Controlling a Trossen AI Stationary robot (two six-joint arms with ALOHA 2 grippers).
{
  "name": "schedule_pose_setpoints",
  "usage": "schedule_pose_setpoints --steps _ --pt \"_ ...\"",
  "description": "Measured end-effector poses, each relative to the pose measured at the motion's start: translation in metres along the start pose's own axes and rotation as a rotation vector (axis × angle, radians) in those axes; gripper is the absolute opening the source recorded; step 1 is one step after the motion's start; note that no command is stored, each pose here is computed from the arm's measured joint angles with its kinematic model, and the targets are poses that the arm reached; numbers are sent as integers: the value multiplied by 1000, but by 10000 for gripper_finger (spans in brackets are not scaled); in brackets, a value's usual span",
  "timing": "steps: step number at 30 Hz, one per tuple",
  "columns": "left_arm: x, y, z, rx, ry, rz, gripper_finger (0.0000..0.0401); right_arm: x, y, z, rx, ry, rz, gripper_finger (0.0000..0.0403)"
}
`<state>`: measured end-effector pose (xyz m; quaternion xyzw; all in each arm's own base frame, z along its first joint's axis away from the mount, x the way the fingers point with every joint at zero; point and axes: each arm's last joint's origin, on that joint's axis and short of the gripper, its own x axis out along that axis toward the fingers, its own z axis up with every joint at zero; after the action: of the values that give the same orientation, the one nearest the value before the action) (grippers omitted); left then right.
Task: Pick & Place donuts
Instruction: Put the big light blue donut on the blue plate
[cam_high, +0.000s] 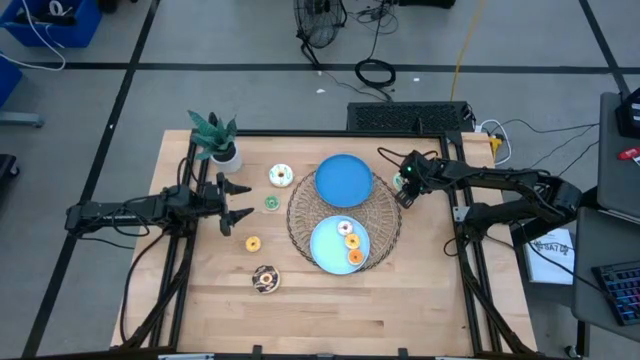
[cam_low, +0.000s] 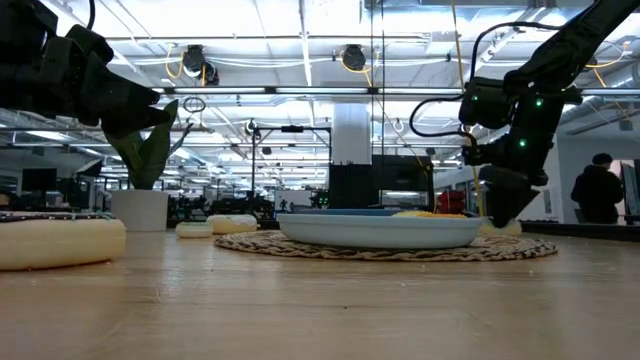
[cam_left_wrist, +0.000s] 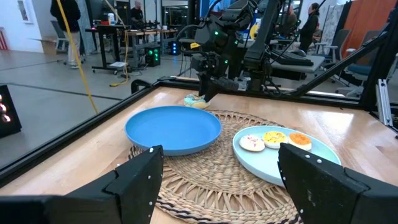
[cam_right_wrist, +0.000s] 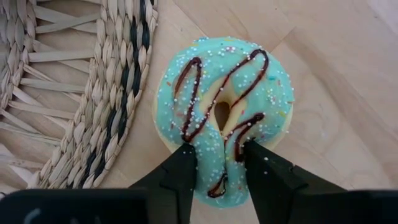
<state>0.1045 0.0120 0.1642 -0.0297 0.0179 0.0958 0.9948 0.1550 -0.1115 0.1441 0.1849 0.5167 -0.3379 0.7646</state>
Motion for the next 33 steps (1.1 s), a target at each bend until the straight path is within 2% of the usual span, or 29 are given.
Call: schedule_pose_setpoints --steps 8,22,26,33 --pt "0 0 0 0 0 0 310 -3 1 6 -5 -77 21 119" --pt "0 0 0 0 0 0 310 -33 -1 13 16 -281 57 112" --pt "0 0 0 0 0 0 310 -39 3 18 18 -350 160 112" --pt "0 0 0 0 0 0 310 -47 19 27 -63 -472 327 112"
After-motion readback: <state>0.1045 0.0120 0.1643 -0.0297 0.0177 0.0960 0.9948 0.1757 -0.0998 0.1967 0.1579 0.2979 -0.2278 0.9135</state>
